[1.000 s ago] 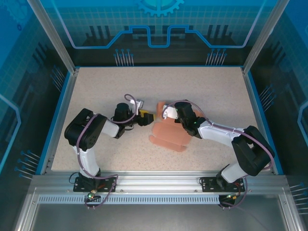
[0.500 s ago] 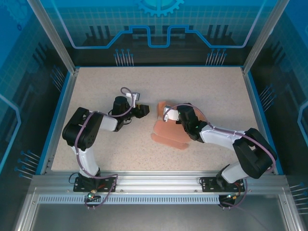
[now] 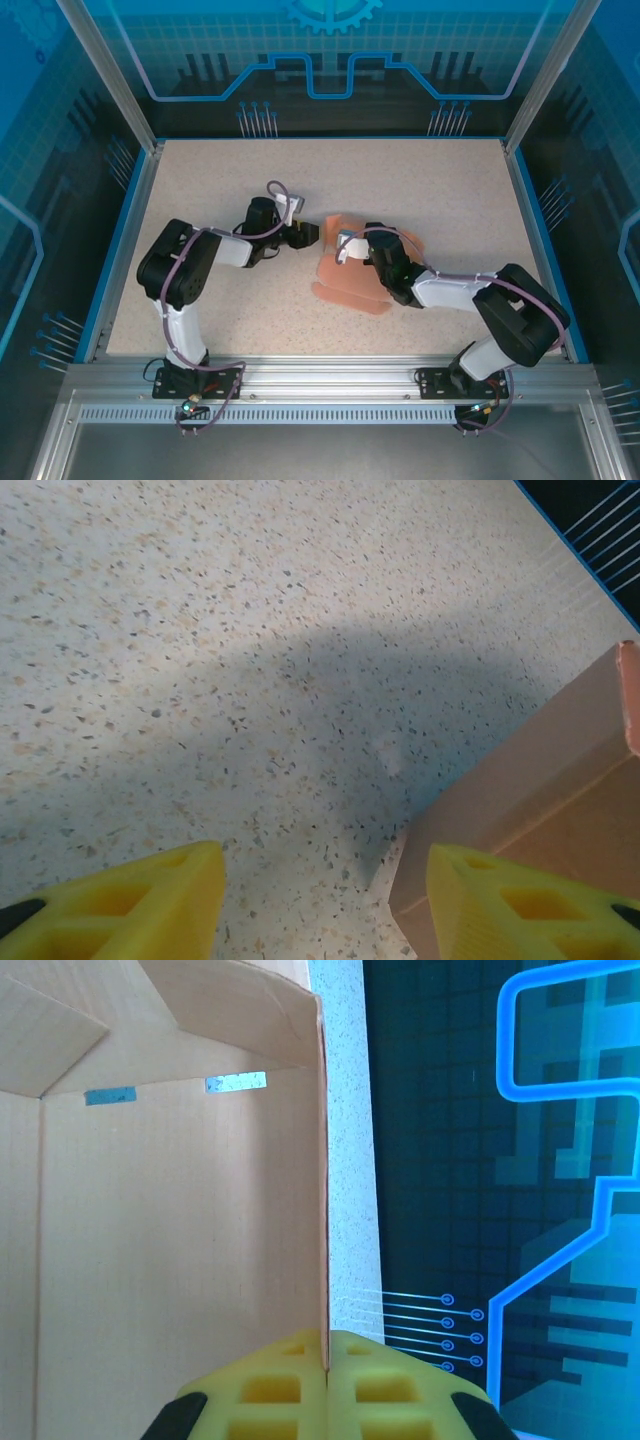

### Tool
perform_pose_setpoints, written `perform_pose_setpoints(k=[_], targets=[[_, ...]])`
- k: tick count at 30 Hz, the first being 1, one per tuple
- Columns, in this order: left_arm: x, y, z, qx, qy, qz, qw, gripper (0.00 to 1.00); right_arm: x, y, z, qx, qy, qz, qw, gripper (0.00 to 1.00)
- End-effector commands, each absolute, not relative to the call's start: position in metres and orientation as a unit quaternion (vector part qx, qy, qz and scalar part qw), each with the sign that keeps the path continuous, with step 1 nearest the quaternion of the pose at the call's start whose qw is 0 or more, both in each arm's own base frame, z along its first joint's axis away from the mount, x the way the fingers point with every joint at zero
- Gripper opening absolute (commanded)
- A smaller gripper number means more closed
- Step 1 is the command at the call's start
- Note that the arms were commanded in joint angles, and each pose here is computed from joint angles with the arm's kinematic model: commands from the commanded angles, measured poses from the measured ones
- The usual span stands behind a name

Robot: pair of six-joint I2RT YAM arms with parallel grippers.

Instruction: Fold the paper box

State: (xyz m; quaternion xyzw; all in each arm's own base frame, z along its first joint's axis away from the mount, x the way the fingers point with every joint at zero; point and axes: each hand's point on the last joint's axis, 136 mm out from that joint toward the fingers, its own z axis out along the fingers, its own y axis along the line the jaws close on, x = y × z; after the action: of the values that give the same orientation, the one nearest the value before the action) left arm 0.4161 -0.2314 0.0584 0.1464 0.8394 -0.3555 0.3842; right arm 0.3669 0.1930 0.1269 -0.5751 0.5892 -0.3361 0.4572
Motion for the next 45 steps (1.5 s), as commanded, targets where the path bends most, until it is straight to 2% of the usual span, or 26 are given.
perform_pose_setpoints(k=[1, 24, 33, 45], targets=[[0.41, -0.247, 0.06, 0.192, 0.826, -0.371, 0.378, 0.58, 0.367, 0.197, 0.128, -0.569, 0.58, -0.347, 0.468, 0.05], [0.381, -0.271, 0.075, 0.26, 0.782, -0.421, 0.379, 0.63, 0.368, 0.196, 0.135, -0.563, 0.589, -0.34, 0.47, 0.04], [0.383, -0.284, 0.077, 0.269, 0.774, -0.432, 0.377, 0.63, 0.369, 0.194, 0.135, -0.561, 0.594, -0.335, 0.469, 0.04], [0.396, -0.295, 0.076, 0.262, 0.779, -0.42, 0.386, 0.68, 0.368, 0.194, 0.138, -0.559, 0.599, -0.328, 0.471, 0.04]])
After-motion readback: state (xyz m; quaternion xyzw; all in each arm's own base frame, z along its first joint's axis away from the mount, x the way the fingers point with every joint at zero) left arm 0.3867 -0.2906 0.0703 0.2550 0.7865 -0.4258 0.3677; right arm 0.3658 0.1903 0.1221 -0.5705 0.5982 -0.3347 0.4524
